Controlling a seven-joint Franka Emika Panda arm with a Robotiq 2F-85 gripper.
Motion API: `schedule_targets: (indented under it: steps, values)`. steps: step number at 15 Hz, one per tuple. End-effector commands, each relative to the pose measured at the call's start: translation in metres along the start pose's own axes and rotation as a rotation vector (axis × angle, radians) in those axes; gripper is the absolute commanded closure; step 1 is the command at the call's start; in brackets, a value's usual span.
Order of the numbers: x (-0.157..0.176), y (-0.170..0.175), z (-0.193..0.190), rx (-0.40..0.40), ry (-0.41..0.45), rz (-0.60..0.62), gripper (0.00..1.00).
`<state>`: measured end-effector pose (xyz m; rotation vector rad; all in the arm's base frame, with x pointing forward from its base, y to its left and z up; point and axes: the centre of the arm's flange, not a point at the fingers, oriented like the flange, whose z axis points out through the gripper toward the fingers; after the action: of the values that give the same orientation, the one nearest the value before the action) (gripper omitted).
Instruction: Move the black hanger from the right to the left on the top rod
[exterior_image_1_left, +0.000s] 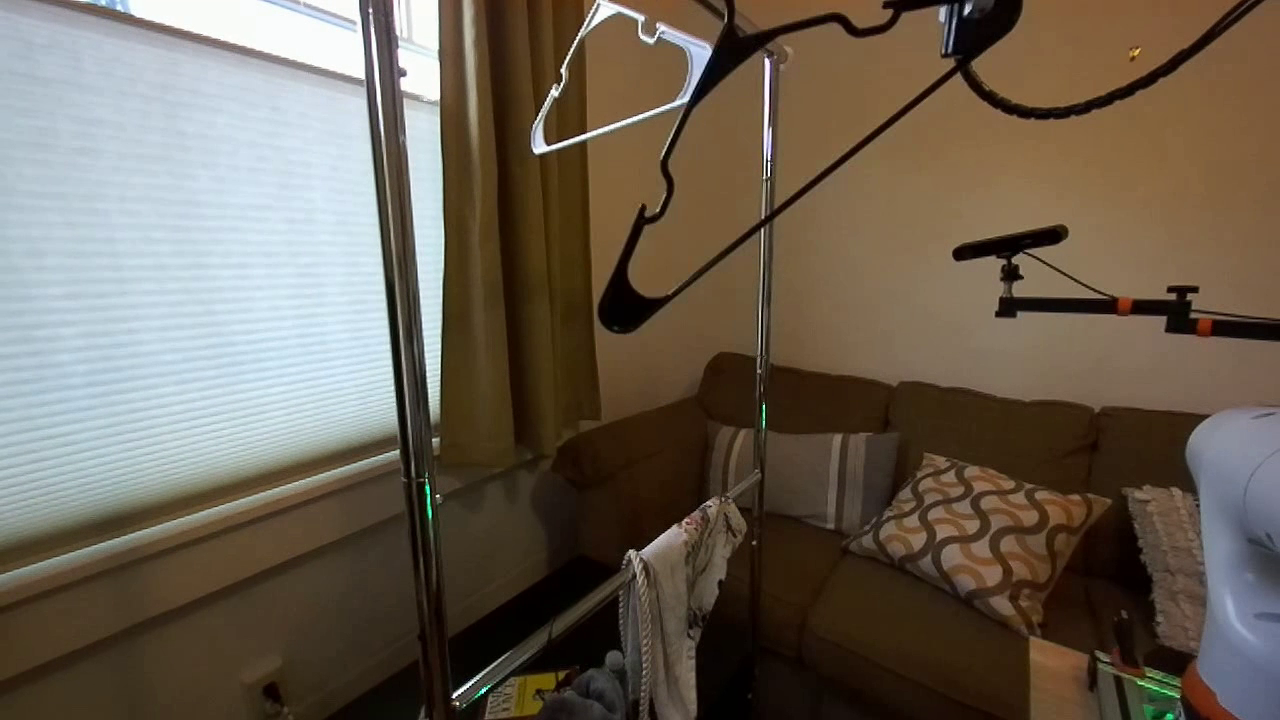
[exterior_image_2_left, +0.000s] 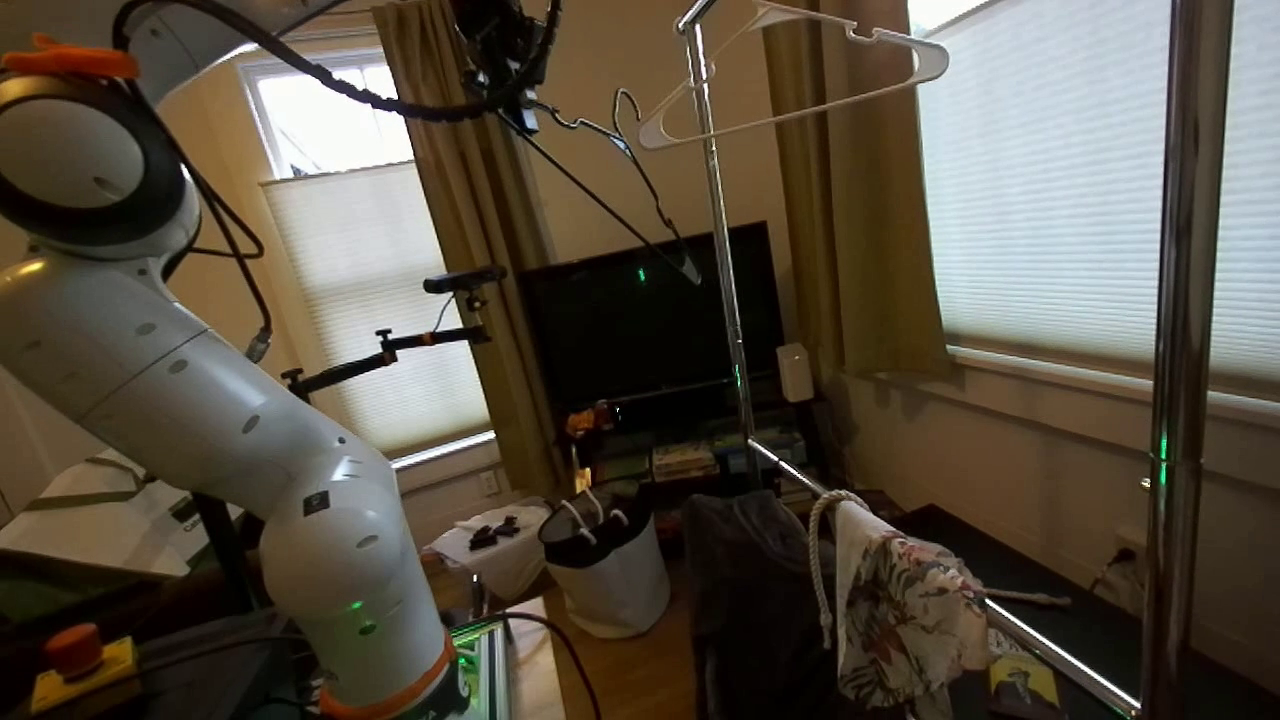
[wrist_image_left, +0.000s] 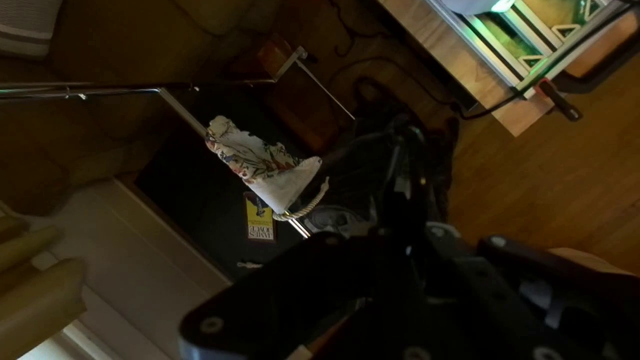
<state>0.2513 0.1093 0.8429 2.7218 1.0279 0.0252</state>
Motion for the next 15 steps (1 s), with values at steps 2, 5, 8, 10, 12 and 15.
schedule_targets:
  steps: [2,5,8,10,12,15]
  values:
    - [0.016,-0.001,-0.039,0.105,0.063,0.084,0.99]
    - [0.027,0.003,-0.057,0.142,0.122,0.172,0.99]
    - [0.025,0.005,-0.040,0.115,0.128,0.152,0.95]
    - [0.030,0.008,-0.046,0.113,0.145,0.150,0.95]
    - [0.040,0.008,-0.051,0.143,0.163,0.263,0.99]
    - [0.049,0.007,-0.061,0.155,0.150,0.386,0.99]
